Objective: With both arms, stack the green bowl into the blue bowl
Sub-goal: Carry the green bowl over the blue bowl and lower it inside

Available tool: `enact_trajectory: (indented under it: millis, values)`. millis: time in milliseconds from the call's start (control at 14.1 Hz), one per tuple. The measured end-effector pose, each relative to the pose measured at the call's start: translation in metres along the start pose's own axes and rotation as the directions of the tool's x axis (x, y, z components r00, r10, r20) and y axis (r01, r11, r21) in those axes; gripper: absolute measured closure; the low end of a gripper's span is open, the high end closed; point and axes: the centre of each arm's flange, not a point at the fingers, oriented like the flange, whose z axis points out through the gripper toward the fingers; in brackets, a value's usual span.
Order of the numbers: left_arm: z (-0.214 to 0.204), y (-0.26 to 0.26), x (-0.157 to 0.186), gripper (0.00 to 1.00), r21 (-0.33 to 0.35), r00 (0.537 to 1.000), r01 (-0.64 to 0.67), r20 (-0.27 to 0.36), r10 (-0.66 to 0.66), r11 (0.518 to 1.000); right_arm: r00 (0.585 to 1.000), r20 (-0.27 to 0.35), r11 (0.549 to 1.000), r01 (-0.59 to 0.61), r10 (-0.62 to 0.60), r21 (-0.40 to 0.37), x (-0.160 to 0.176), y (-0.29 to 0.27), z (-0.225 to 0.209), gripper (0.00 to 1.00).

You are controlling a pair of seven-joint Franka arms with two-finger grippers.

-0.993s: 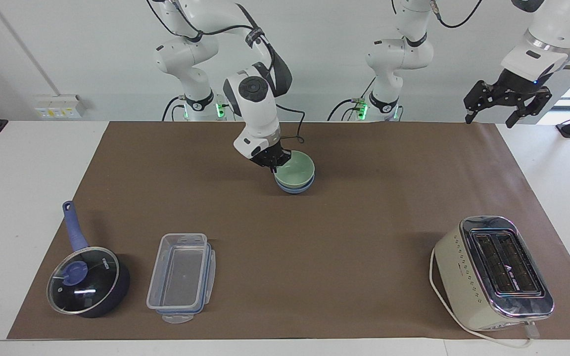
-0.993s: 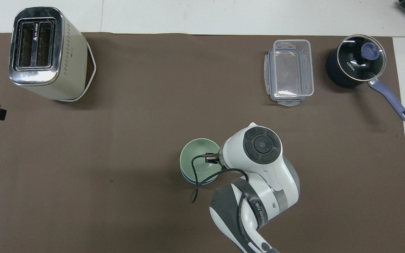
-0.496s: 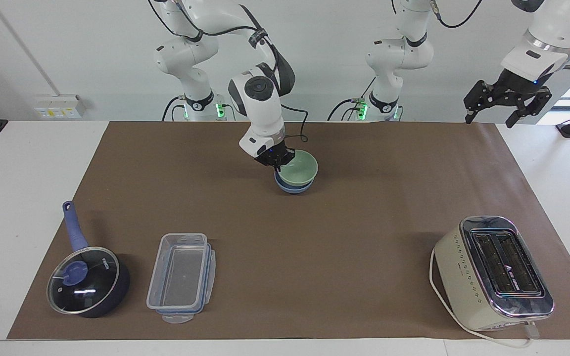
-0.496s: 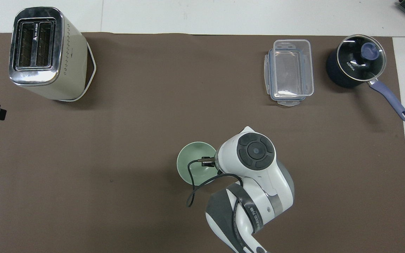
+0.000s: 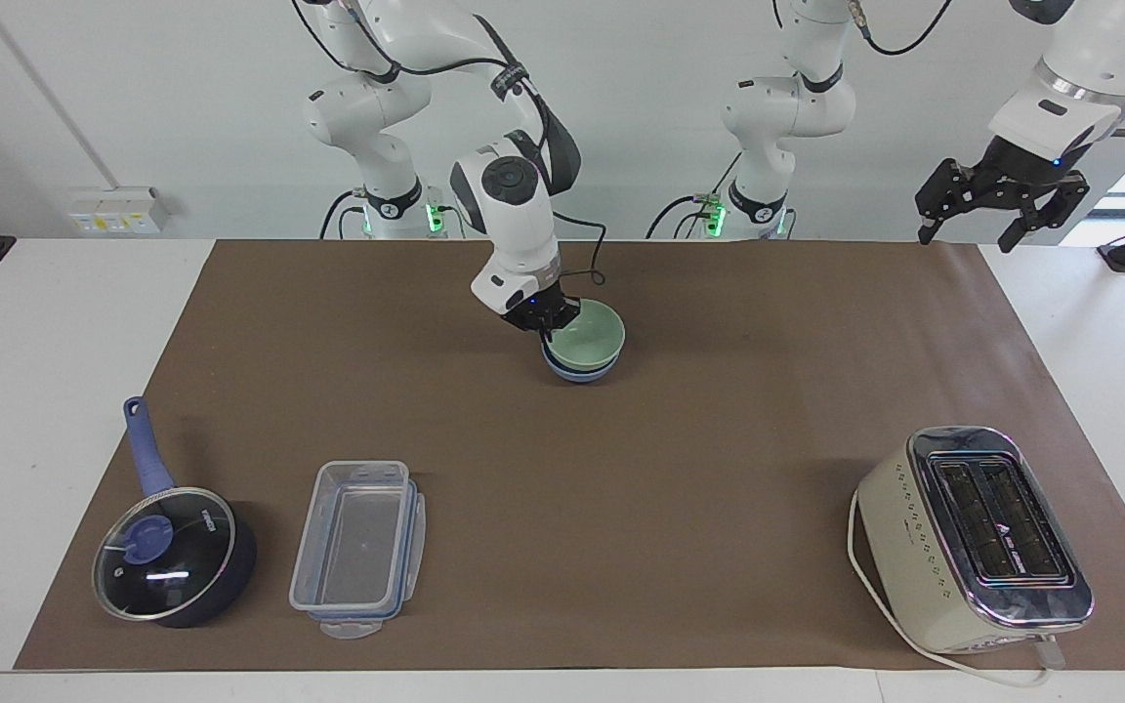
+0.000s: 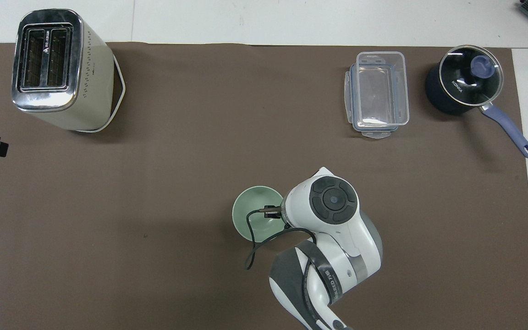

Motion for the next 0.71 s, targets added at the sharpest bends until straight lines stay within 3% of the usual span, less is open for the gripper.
enact_trajectory:
  millis: [354,496,567,709]
  values:
    - [0.0000,0.0000,0.0000,0.00,0.000,1.000,0.000,0.000,0.000,1.000,1.000,0.000,1.000,-0.004,0.004,0.000,0.0011,0.0019,0.0001,0.92]
    - [0.0000,0.0000,0.0000,0.00,0.000,1.000,0.000,0.000,0.000,1.000,1.000,0.000,1.000,-0.004,0.004,0.000,0.0012,0.0021,0.0001,0.78]
    - [0.0000,0.0000,0.0000,0.00,0.000,1.000,0.000,0.000,0.000,1.000,1.000,0.000,1.000,-0.004,0.004,0.000,0.0011,0.0021,0.0002,0.78]
    - [0.0000,0.0000,0.0000,0.00,0.000,1.000,0.000,0.000,0.000,1.000,1.000,-0.005,1.000,-0.005,0.005,0.002,0.0026,0.0019,-0.0022,0.60]
